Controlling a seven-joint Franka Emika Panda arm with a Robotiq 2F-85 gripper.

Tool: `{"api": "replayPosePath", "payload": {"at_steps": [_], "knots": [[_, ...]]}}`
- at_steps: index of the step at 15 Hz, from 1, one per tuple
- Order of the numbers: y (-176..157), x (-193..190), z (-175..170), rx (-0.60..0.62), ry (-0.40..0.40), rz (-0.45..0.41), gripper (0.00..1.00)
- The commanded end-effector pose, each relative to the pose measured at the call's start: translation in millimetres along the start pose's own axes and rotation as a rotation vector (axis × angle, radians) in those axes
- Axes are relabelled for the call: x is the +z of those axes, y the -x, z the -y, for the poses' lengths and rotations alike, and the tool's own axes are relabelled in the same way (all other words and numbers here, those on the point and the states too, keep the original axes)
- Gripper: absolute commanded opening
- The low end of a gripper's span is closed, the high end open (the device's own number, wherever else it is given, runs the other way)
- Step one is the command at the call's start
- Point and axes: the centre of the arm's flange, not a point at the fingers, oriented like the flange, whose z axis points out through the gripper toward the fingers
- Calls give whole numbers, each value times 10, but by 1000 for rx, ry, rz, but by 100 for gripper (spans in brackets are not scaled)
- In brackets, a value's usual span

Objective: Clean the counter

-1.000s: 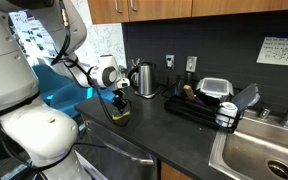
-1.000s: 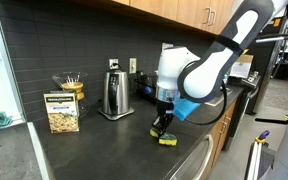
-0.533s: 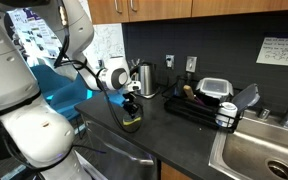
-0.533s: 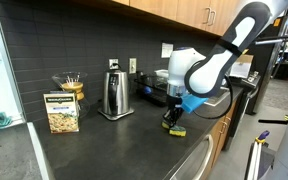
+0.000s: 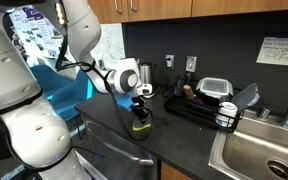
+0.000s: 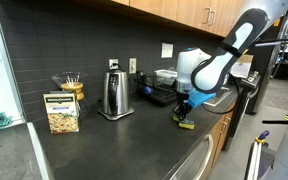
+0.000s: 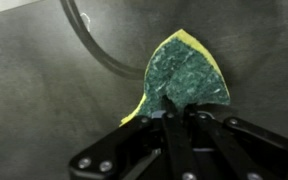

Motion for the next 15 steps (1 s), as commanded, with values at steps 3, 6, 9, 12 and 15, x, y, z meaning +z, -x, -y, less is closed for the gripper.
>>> {"api": "replayPosePath", "payload": {"at_steps": [3, 6, 9, 12, 15], "knots": [[18, 45, -411, 117, 60, 10, 3], [-50, 72, -615, 179, 76, 6, 3], [-176, 92, -791, 232, 91, -5, 3], [-328, 85, -919, 280, 101, -23, 3], [-476, 97, -959, 316, 110, -37, 3]]}}
